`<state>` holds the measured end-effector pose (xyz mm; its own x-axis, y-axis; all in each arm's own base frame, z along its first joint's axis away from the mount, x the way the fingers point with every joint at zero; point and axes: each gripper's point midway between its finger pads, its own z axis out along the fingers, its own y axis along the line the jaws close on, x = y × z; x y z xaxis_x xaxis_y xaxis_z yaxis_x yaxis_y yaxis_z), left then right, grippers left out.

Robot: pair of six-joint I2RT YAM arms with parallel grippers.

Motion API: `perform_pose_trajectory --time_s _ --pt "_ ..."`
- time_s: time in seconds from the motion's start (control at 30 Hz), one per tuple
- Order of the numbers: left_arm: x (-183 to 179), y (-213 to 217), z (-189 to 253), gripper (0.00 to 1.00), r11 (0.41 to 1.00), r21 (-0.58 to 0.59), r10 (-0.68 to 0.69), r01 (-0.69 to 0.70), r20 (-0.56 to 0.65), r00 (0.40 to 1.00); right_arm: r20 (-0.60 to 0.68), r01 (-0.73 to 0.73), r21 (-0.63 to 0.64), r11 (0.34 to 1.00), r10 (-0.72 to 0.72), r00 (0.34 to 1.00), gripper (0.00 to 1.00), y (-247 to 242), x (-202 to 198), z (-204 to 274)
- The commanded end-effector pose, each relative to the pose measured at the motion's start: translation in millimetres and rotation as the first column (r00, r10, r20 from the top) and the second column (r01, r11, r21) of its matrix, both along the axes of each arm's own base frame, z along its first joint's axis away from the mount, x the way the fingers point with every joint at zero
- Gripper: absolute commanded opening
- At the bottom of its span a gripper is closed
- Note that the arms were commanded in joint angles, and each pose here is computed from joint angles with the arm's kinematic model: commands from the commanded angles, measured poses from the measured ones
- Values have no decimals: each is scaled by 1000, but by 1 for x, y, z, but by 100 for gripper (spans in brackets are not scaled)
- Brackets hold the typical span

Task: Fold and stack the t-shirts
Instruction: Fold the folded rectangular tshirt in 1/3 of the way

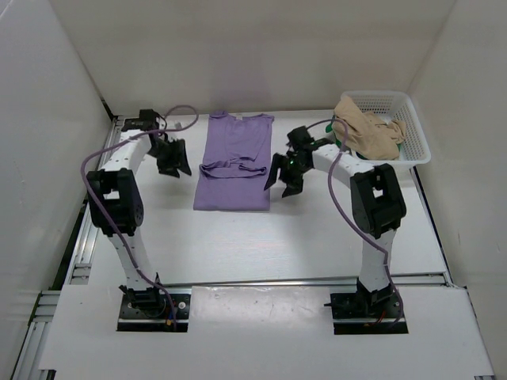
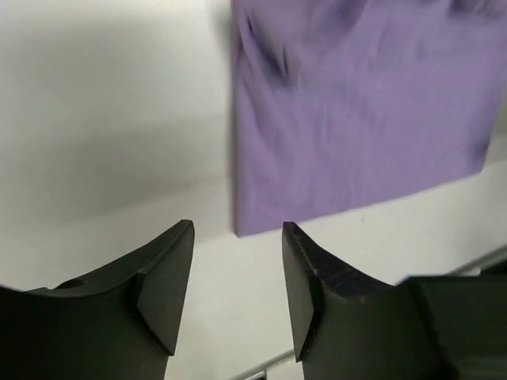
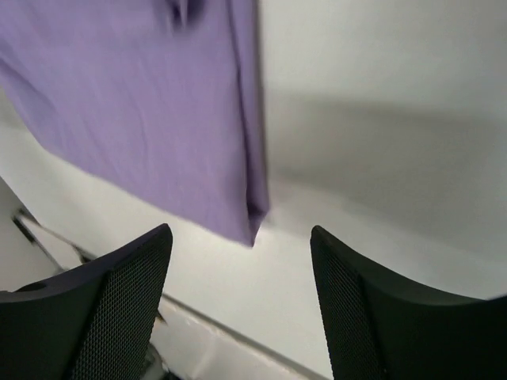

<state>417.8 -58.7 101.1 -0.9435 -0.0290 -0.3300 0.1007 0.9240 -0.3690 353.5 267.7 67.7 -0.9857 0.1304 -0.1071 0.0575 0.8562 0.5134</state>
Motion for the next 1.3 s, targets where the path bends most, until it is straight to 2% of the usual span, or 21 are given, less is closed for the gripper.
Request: perform_pose_trajectory --time_s 0.0,0.13,0.3,0.33,0.4,0.43,0.5,0.53,0.57,0.63,0.77,1.0,1.07,1.13,1.17,1.2,1.27 --pt "-70 -29 -44 60 996 -56 -78 66 -242 967 -85 -63 24 998 65 994 75 23 -36 -21" --pt "-76 -43 -56 64 992 -59 -118 107 -226 967 -111 -52 39 998 56 992 74 34 -42 -34" --pt "-65 -40 -65 65 994 -33 -110 106 -188 976 -123 -32 40 999 36 992 57 36 -40 -43" --pt "-64 -43 -66 62 993 -33 -119 115 -188 975 -121 -23 45 999 28 992 47 37 -38 -42" --pt "-68 -48 -75 51 991 -46 -132 125 -216 968 -110 -23 51 998 29 993 37 38 -36 -42" --pt "-60 -49 -72 40 991 -46 -132 126 -200 971 -125 -13 46 999 19 992 25 38 -37 -46" --pt "-53 -50 -73 15 991 -46 -132 126 -192 972 -131 -8 56 998 15 991 12 37 -35 -45" --pt "-55 -53 -74 10 990 -46 -141 134 -205 969 -136 -12 65 998 20 991 7 38 -36 -44" --pt "-57 -53 -74 10 990 -46 -141 134 -214 967 -140 -14 72 997 24 990 0 39 -37 -43" --pt "-55 -53 -65 10 990 -46 -141 135 -191 971 -133 -24 73 997 33 991 0 36 -41 -40" --pt "-92 -47 -61 10 990 -12 -140 141 -217 966 -117 -51 66 996 59 991 0 22 -55 -30" --pt "-190 -56 -55 10 953 91 -237 290 -378 895 -176 -154 7 988 153 972 0 -9 -133 -28" --pt "-190 -48 -51 10 925 199 -245 325 -345 906 -172 -178 9 984 177 969 0 -12 -152 -24" --pt "-207 -51 -43 10 899 220 -280 379 -376 883 -200 -205 -3 979 200 959 0 -19 -177 -30" --pt "-210 -49 -40 13 888 242 -284 391 -379 880 -213 -218 2 976 213 954 0 -20 -186 -31" --pt "-212 -51 -34 24 870 268 -303 413 -369 878 -227 -228 -4 974 221 948 3 -21 -193 -34" --pt "-216 -49 -27 35 852 299 -317 430 -360 878 -237 -245 -18 969 234 943 8 -26 -206 -38"
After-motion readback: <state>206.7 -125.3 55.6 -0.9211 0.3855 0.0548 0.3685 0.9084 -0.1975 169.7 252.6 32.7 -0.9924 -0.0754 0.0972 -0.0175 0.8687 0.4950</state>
